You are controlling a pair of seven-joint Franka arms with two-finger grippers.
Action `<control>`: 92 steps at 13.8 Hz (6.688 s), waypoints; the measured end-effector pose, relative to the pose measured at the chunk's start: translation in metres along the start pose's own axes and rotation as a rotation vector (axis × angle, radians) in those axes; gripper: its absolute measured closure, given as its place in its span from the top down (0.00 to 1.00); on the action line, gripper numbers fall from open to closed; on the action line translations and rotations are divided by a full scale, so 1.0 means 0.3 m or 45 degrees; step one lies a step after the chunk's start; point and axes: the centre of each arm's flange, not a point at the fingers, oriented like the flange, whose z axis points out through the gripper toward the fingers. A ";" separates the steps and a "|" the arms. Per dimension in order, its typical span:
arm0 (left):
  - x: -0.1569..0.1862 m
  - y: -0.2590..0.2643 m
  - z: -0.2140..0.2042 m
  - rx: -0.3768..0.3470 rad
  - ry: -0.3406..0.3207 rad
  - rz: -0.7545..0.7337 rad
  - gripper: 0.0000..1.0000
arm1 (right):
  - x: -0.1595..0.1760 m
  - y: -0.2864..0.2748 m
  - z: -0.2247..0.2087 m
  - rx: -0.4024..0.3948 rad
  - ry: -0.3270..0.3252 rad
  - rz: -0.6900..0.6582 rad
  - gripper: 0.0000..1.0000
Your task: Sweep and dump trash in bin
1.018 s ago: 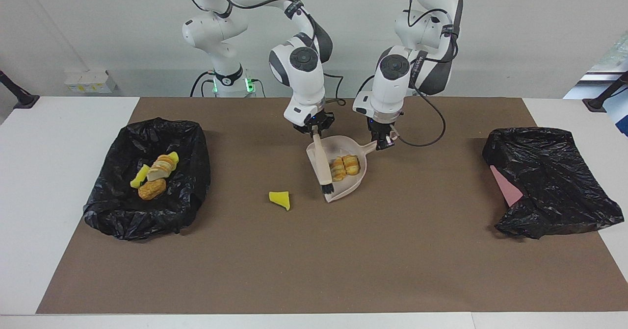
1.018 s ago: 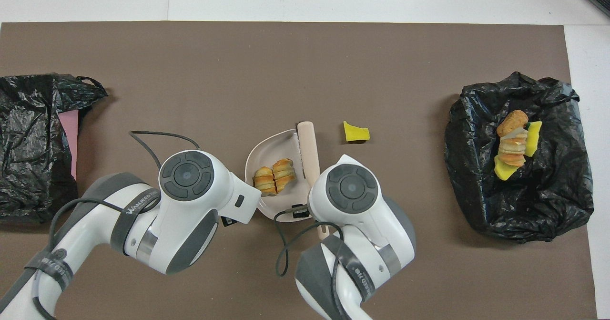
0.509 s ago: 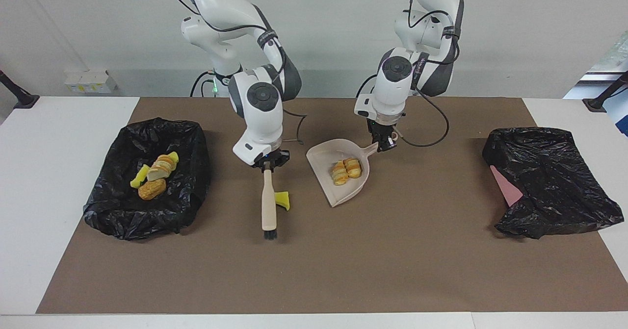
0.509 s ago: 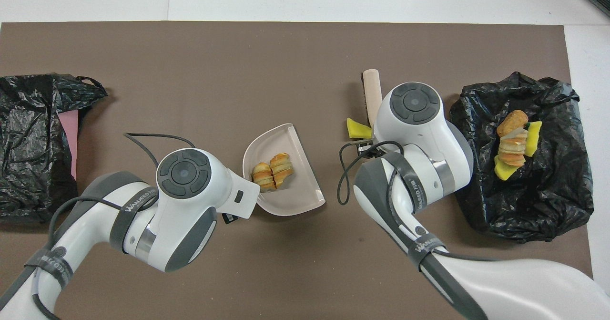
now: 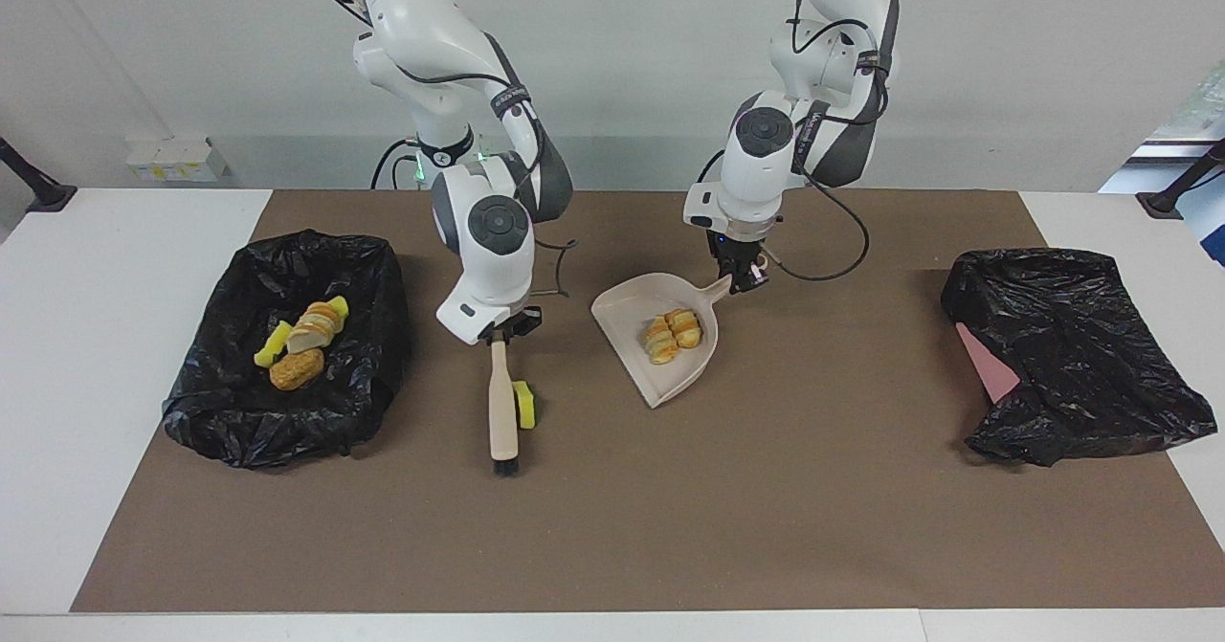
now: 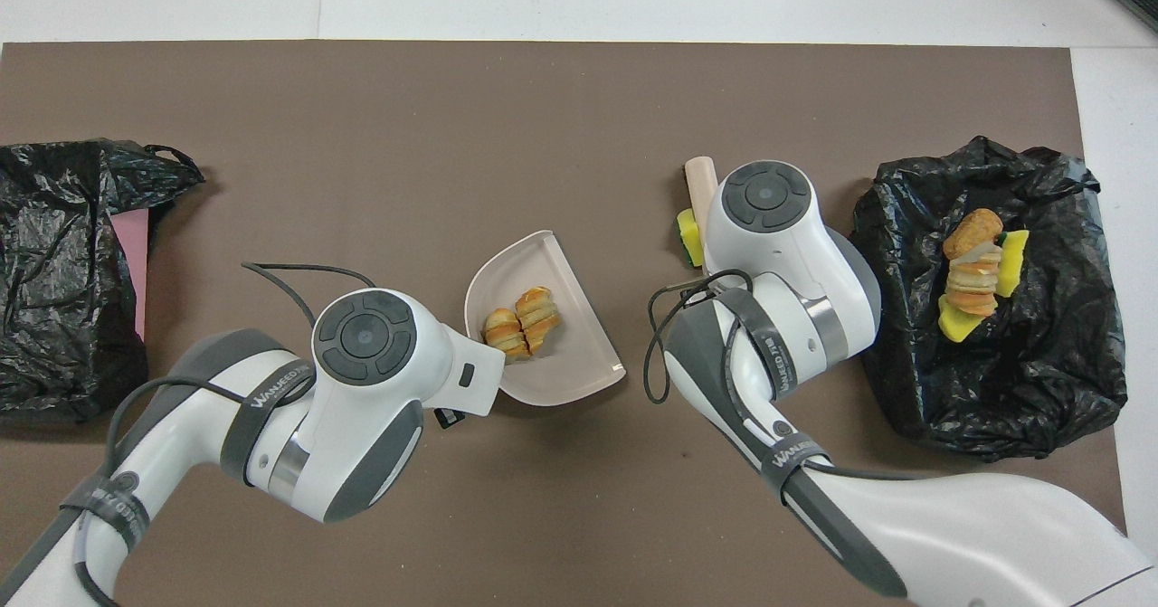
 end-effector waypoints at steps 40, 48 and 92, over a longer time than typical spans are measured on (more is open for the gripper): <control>-0.391 -0.698 -0.234 -0.099 0.136 -0.145 0.31 | -0.788 -0.931 -0.025 0.129 -0.055 0.191 0.26; -0.938 -0.961 -0.391 -0.125 0.172 0.084 0.31 | -0.810 -0.914 0.010 0.157 -0.106 0.220 0.26; -1.127 -1.082 -0.631 0.245 -0.409 0.003 0.31 | -0.388 0.549 -0.977 0.196 0.159 0.644 1.00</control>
